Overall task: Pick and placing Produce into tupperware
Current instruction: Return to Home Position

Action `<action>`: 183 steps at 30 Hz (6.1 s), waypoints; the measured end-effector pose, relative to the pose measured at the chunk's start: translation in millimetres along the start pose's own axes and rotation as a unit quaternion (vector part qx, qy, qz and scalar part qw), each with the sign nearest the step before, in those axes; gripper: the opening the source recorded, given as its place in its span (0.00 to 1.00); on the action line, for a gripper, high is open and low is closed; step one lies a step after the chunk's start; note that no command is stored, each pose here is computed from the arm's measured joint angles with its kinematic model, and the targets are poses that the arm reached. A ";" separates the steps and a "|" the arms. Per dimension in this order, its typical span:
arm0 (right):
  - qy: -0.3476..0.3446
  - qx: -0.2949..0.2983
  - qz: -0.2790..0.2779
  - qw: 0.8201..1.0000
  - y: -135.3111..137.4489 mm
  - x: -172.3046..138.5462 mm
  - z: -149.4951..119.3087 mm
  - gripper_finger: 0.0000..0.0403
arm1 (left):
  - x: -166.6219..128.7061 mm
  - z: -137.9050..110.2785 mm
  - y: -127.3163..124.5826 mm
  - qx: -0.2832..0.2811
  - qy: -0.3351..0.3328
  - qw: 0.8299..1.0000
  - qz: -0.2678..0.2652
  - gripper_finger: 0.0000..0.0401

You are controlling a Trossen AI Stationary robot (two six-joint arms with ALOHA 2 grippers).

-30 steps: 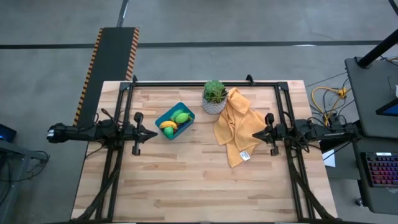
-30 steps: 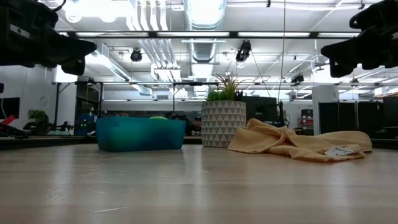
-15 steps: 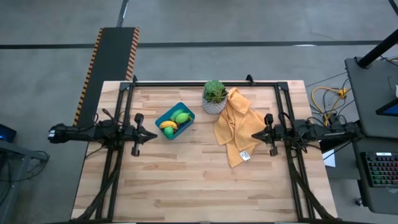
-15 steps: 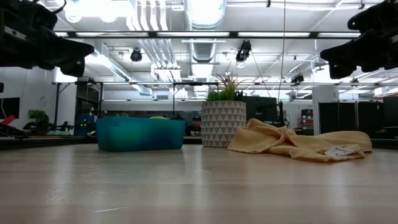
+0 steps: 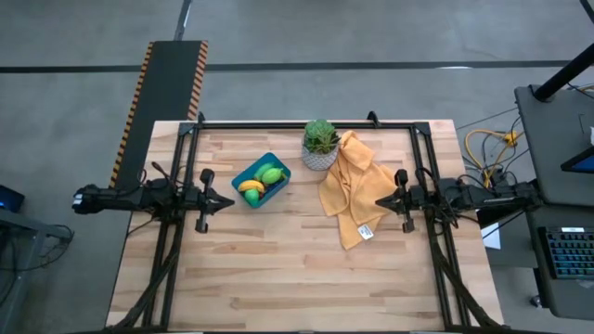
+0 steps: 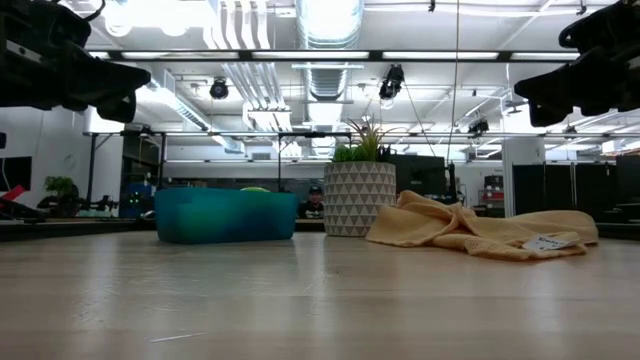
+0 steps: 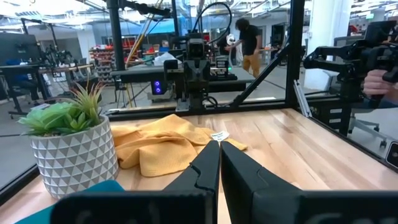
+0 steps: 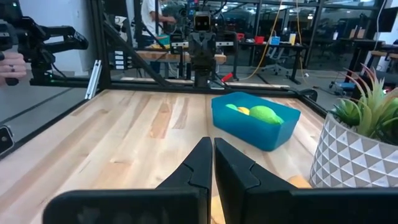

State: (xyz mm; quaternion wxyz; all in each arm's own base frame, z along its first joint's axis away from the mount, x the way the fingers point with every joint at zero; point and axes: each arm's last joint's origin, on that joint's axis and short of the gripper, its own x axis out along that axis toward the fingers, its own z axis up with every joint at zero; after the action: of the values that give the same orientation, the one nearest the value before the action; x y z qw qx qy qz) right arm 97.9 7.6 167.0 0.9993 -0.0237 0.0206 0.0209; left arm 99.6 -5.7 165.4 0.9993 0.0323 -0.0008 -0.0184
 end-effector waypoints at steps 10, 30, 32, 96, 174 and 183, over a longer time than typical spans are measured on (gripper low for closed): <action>0.000 0.003 -0.001 1.000 0.0 0.0 -0.1 0.02 | 0.0 2.8 0.2 0.006 -0.009 1.000 0.002 0.00; 0.000 0.001 -0.001 1.000 -0.1 0.1 -0.1 0.02 | 1.2 -1.4 -0.1 0.010 0.015 1.000 0.000 0.00; 0.000 0.007 -0.001 1.000 -0.1 0.1 -0.1 0.02 | 1.6 -1.9 -0.1 0.010 0.018 1.000 0.000 0.00; 0.000 0.026 -0.001 1.000 0.0 0.1 0.0 0.02 | 1.9 -2.2 -0.2 0.011 0.021 1.000 -0.001 0.00; 0.000 0.026 -0.001 1.000 0.0 0.1 0.0 0.02 | 1.9 -2.3 -0.2 0.011 0.021 1.000 -0.001 0.00; 0.000 0.026 -0.001 1.000 -0.1 0.1 0.0 0.02 | 1.9 -2.3 -0.2 0.011 0.021 1.000 -0.001 0.00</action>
State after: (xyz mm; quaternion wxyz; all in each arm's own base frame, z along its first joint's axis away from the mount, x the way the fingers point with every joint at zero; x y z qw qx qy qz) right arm 98.0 7.6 166.9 0.9996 0.0022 0.0209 0.0194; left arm 101.5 -5.8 163.1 0.9987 0.0434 0.0202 -0.0187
